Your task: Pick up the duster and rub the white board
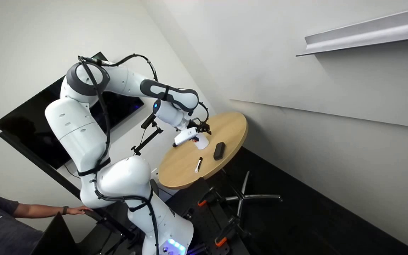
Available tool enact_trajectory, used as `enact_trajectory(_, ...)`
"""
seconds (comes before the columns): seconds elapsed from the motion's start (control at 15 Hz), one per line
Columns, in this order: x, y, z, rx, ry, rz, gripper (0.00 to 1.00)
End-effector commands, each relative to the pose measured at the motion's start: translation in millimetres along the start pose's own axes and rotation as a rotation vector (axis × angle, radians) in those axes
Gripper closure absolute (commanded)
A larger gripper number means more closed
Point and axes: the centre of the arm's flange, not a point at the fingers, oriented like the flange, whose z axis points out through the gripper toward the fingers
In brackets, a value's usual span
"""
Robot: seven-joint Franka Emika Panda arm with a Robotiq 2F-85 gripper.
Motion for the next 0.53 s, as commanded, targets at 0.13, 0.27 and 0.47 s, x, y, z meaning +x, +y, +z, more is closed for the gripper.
enact_trajectory(0.13,0,0,-1,-0.007,-0.001,-0.036,0.00)
enact_trajectory(0.27,-1,0,1,-0.007,-0.004,-0.037,0.00)
enact_trajectory(0.47,-2,0,2,-0.007,-0.007,-0.038,0.00)
